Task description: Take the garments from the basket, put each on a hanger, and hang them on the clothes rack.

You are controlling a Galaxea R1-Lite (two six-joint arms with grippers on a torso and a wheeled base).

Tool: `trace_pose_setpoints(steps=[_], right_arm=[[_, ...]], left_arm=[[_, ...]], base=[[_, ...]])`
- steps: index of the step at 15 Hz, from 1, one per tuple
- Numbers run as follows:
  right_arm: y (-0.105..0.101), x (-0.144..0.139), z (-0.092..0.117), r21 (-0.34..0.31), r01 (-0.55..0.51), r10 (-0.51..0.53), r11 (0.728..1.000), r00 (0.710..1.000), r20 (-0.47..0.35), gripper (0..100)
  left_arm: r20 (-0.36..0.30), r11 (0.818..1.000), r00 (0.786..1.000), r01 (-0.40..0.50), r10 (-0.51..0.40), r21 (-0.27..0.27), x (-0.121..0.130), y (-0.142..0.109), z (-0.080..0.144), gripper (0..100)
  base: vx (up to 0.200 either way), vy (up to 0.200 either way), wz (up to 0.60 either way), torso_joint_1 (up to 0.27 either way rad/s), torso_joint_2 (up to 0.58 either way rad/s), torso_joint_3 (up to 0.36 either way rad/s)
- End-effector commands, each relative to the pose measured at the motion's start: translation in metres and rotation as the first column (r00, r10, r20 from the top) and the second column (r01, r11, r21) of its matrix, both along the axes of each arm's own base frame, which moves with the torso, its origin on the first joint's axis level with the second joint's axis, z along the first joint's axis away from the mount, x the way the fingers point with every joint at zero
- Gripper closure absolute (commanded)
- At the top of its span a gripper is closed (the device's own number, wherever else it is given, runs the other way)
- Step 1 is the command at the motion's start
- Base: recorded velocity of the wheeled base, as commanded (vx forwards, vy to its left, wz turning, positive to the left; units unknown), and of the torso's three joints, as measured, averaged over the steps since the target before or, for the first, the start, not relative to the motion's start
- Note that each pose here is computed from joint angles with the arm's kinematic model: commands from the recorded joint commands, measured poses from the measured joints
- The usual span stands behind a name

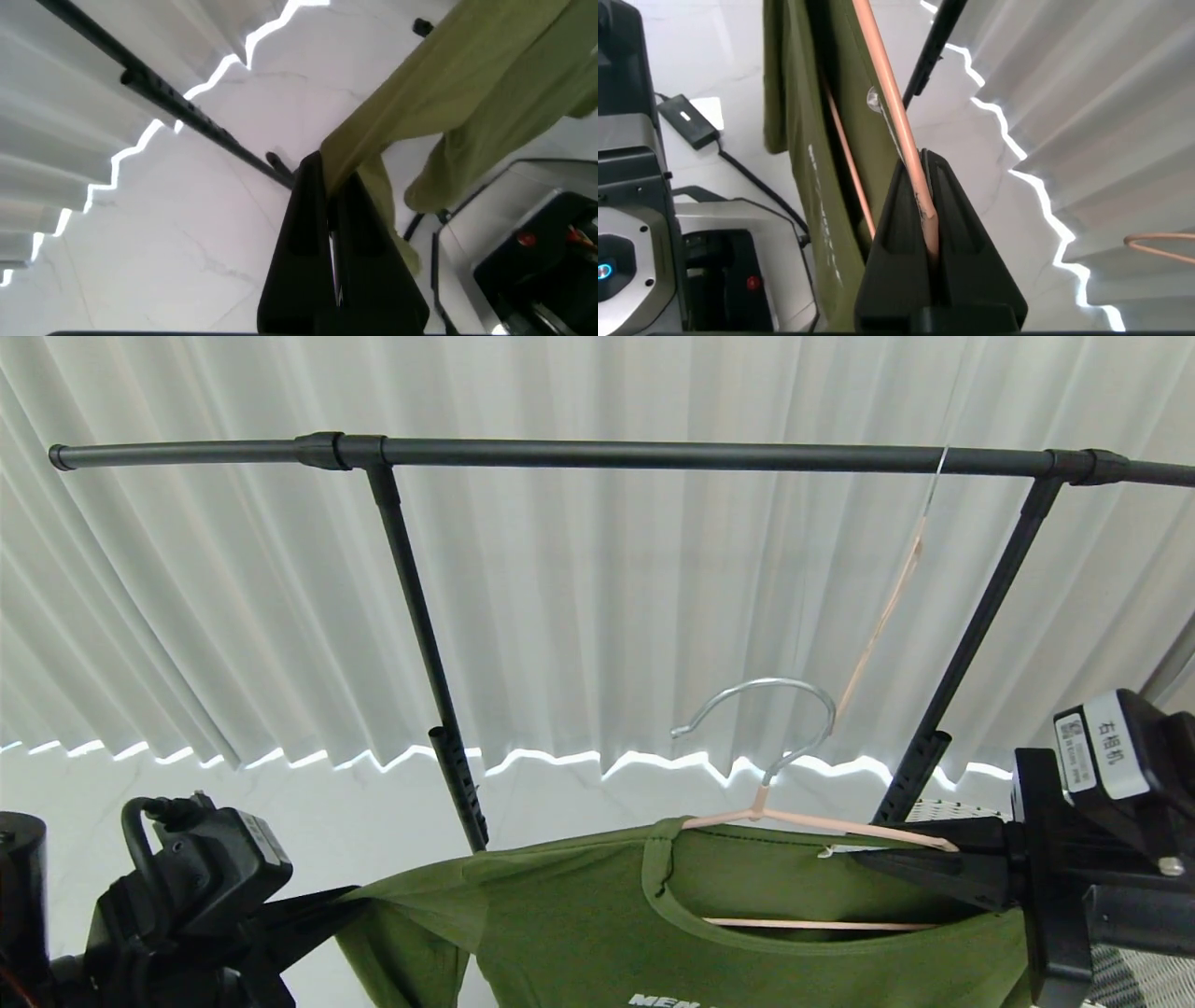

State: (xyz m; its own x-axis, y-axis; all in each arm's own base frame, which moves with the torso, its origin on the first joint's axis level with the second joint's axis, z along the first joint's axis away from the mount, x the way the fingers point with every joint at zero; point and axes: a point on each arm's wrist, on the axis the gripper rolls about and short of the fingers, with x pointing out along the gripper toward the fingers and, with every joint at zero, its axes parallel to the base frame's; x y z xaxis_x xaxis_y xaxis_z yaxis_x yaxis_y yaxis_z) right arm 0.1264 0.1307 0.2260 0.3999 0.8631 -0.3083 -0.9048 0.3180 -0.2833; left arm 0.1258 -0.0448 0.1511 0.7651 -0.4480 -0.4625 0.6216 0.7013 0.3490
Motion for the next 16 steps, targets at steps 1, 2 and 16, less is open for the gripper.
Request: trace_pose_setpoints(steps=[1,2,16], right_arm=[[0.000,0.001,0.001,0.003,0.002,-0.002,1.000,1.000,0.004,100],[0.001,0.003,0.004,0.015,0.010,-0.010,1.000,1.000,0.003,100],[0.027,0.055,0.046,0.124,0.079,-0.087,0.989,0.995,0.056,100]], left_arm=[[0.022,1.000,1.000,-0.006,0.006,-0.007,0.002,0.000,0.006,100],[0.045,1.000,0.999,-0.001,0.002,-0.015,0.007,-0.002,0.014,100],[0.196,0.997,0.980,-0.003,0.019,-0.080,0.065,-0.019,0.072,100]], base=[[0.000,0.000,0.00,0.000,0.00,0.000],[0.000,0.000,0.00,0.000,0.00,0.000],[0.000,0.000,0.00,0.000,0.00,0.000]])
